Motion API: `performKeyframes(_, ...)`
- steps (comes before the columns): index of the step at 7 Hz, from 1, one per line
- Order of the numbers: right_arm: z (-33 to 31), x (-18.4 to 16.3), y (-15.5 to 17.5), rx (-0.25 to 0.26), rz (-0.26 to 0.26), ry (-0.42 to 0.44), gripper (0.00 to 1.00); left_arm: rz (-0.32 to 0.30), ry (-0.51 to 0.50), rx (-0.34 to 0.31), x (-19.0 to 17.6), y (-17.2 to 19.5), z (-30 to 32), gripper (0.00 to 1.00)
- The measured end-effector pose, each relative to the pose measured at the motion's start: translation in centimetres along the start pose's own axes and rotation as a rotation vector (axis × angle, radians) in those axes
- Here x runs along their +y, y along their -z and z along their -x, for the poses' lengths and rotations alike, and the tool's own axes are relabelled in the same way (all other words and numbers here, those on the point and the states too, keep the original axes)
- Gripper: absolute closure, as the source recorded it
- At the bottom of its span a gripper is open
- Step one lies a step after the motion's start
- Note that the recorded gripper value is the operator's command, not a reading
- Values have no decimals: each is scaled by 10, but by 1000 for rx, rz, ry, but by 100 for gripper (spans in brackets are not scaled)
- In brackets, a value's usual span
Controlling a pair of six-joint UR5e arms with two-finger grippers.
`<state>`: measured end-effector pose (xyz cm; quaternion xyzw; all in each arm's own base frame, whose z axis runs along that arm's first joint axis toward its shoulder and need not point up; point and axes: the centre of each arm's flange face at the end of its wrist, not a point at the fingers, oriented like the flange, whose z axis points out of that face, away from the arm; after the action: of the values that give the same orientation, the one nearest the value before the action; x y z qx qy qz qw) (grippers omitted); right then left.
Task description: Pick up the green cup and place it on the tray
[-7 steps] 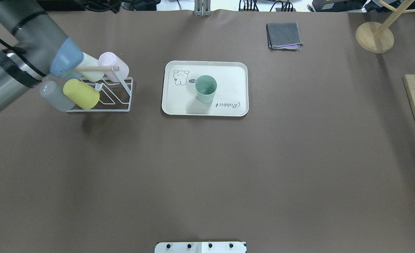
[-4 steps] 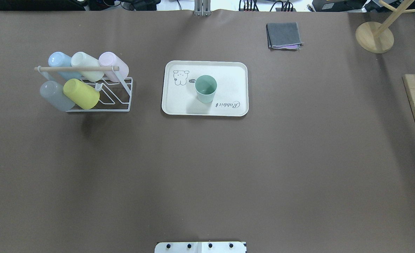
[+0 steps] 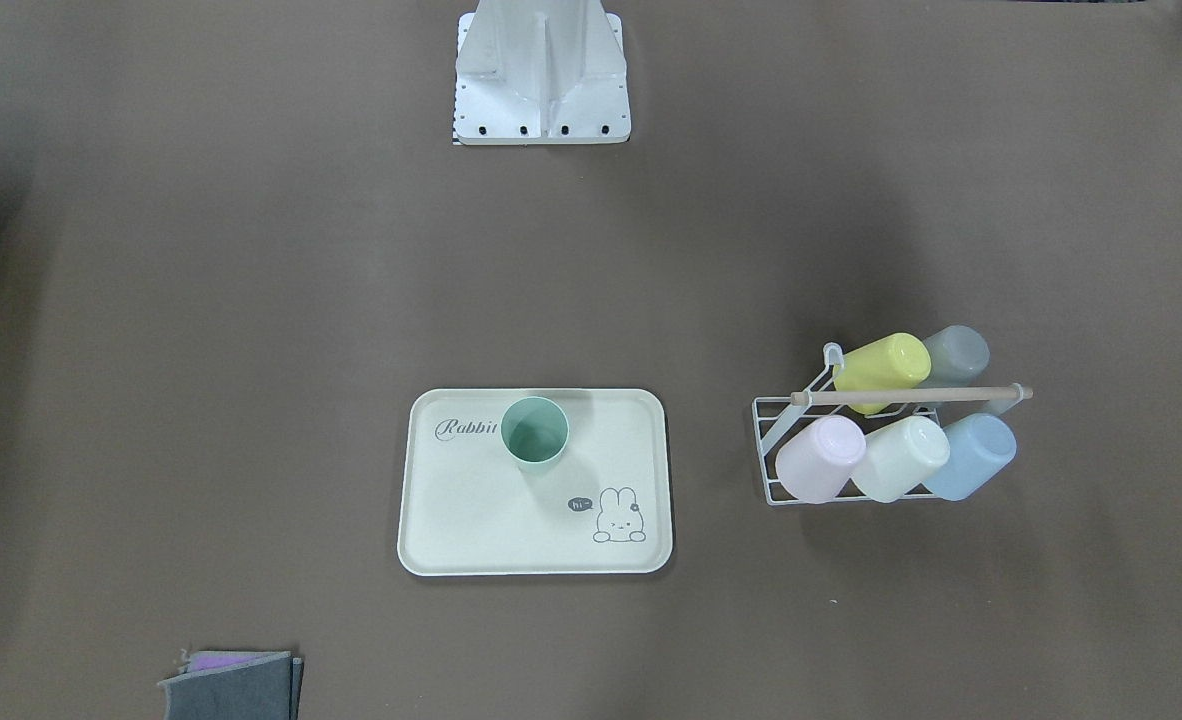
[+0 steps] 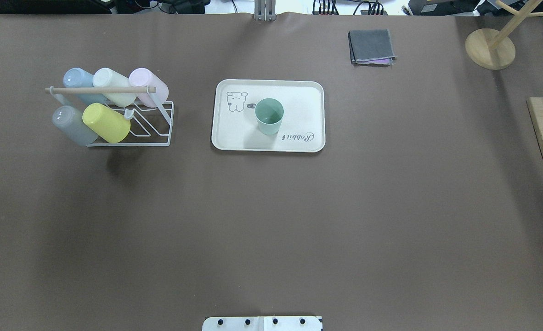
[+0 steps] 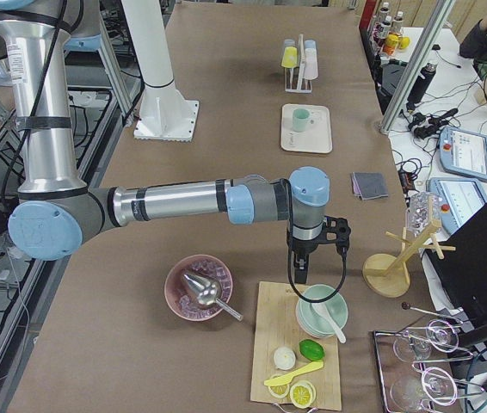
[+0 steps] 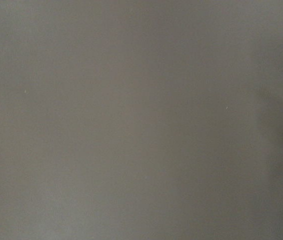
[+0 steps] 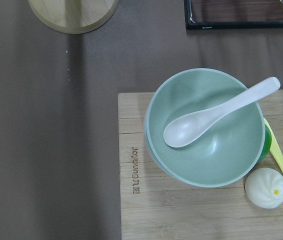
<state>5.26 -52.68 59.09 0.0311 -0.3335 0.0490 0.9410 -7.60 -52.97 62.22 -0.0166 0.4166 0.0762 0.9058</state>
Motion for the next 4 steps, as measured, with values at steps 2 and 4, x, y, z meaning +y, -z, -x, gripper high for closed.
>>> performKeyframes(2, -1, 1, -1, 0, 2, -1, 0, -45, 4, 15, 66, -13, 22, 2)
performKeyframes(4, -2, 3, -2, -1, 4, -2, 0, -56, 8, -3, 81, -11, 25, 3)
